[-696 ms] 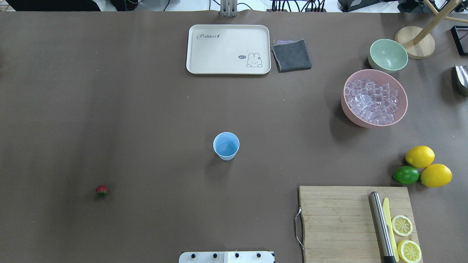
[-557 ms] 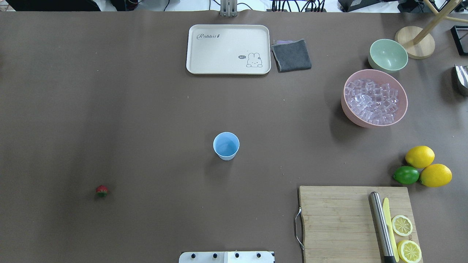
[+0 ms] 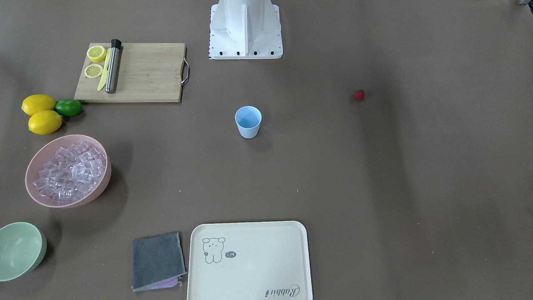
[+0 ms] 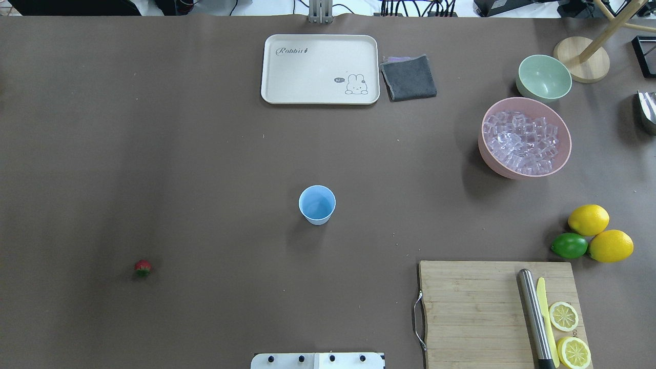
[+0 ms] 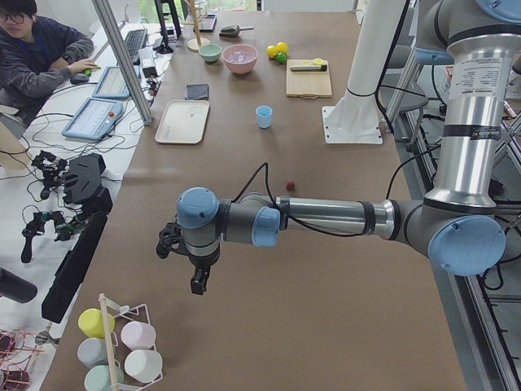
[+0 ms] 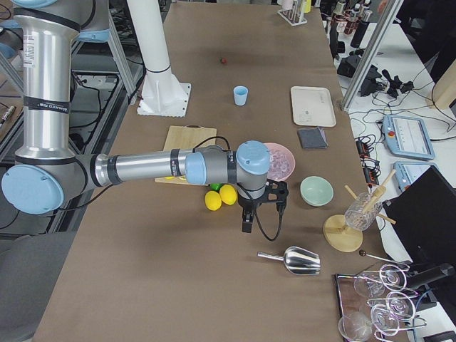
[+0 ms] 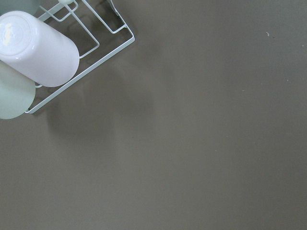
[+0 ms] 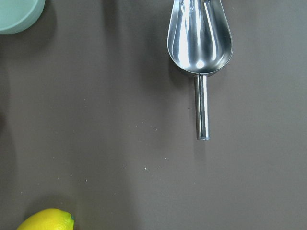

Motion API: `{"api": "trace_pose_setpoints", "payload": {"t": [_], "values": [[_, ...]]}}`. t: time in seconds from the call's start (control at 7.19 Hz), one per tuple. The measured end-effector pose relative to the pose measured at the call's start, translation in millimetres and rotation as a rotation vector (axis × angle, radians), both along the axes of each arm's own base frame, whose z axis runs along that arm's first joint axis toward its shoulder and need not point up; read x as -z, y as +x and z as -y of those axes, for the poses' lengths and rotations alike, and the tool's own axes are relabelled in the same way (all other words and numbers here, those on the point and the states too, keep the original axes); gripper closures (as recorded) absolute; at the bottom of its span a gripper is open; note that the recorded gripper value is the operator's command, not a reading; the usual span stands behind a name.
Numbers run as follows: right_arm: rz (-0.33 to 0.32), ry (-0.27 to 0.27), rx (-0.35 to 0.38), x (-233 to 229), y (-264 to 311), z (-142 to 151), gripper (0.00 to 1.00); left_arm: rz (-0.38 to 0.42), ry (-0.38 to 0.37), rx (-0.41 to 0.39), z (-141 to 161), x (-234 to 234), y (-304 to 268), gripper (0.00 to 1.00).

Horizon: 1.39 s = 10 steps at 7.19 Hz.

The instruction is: Put ice and strawberries in cup

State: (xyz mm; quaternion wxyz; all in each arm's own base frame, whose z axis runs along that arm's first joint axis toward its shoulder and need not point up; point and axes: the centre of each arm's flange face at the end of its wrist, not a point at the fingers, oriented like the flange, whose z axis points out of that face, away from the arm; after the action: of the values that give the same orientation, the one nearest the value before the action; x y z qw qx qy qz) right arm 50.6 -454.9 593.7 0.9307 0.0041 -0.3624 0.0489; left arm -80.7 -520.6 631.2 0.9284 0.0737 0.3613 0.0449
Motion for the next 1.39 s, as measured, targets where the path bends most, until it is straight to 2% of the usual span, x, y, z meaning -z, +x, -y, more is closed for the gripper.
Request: {"api": "trace_pose_setpoints", "payload": {"t": [0.97,1.39], "values": [[-0.005,0.021,0.000,9,0,7,0.00,0.000,0.003,0.000,0,2,0,0.02],[-0.051,0.047,-0.005,15,3,4,0.00,0.000,-0.001,0.001,-1,0,0,0.02]]}}
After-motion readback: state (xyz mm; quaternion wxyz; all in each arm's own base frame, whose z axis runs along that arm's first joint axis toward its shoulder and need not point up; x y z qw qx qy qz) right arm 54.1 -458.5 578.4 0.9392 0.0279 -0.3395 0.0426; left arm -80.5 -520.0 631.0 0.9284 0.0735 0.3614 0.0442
